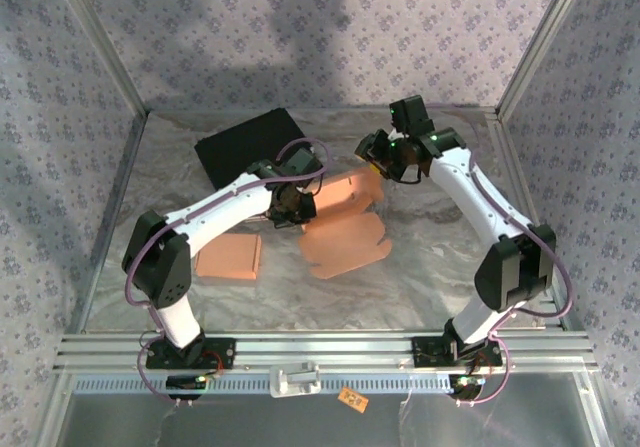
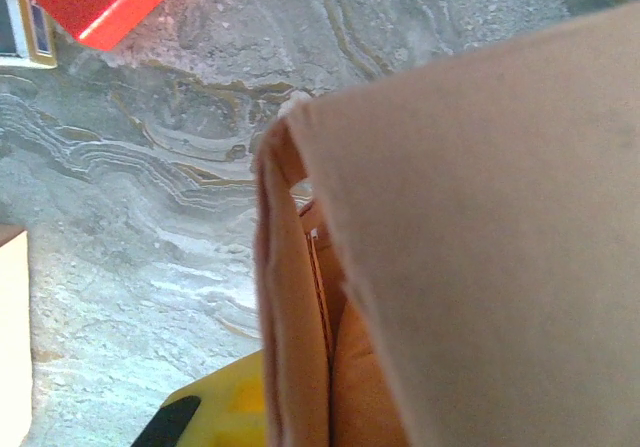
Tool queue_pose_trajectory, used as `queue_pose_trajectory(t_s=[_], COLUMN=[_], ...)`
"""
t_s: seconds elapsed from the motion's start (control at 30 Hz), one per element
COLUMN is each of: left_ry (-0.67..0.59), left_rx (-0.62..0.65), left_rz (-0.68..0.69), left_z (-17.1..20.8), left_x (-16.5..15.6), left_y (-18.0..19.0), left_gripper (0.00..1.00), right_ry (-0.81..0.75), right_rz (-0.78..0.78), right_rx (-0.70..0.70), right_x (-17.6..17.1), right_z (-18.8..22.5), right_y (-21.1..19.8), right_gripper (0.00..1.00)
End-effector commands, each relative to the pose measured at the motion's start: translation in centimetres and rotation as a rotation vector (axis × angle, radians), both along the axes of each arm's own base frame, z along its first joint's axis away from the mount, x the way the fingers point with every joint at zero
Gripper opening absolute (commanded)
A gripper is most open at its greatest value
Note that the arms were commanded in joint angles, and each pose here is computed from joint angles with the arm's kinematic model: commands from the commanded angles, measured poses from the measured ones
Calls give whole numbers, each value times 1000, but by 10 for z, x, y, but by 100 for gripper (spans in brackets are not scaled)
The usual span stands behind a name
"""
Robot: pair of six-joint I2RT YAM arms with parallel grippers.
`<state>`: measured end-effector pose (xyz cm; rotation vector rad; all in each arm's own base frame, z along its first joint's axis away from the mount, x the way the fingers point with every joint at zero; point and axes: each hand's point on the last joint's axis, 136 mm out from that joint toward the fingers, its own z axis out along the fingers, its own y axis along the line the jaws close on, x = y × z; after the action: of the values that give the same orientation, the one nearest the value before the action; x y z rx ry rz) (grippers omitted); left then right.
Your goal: Fold the paper box
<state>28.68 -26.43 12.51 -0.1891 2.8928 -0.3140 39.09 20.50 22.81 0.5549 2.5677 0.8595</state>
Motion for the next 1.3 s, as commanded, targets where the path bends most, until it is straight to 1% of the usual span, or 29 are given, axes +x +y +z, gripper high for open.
queue_pose_trajectory(t_s=[0.0, 0.1, 0.23, 0.47, 0.67, 0.8, 0.9, 0.97, 1.07, 1.13, 1.23, 1.27], left_ry=[30, 42, 46, 44, 38, 24, 15, 17, 26, 37, 29, 28], left_rx=[-15, -18, -16, -21, -27, -45, -63, -78, -112, -165, -250, -275], left_rz=[-15, -22, -27, -41, -58, -82, -104, -117, -148, -177, -244, -267], left_z=[5, 4, 4, 6, 8, 12, 16, 18, 25, 31, 44, 48], left_x=[-2, -3, -3, 2, 5, 7, 9, 11, 16, 20, 26, 28], left_y=[-4, -6, -6, -11, -16, -20, -24, -24, -23, -25, -29, -30], left_gripper=[0, 0, 0, 0, 0, 0, 0, 0, 0, 0, 0, 0], right_ry=[18, 16, 41, 67, 57, 55, 47, 9, -175, -318, -473, -486], right_rz=[53, 76, 94, 66, 51, 44, 67, 80, 94, 106, 119, 116], right_rx=[-39, -47, -17, 51, 56, 106, 151, 128, 2, -58, -56, -39], right_x=[0, 0, -7, -23, -20, -15, -12, -13, -18, -25, -34, -36], right_z=[-11, -17, -19, -22, -18, -12, -5, 8, 49, 76, 96, 96], right_y=[4, 10, 16, 19, 13, 14, 20, 15, -11, -32, -60, -69], right_gripper=[45, 45, 44, 44, 44, 45, 45, 45, 45, 45, 43, 42])
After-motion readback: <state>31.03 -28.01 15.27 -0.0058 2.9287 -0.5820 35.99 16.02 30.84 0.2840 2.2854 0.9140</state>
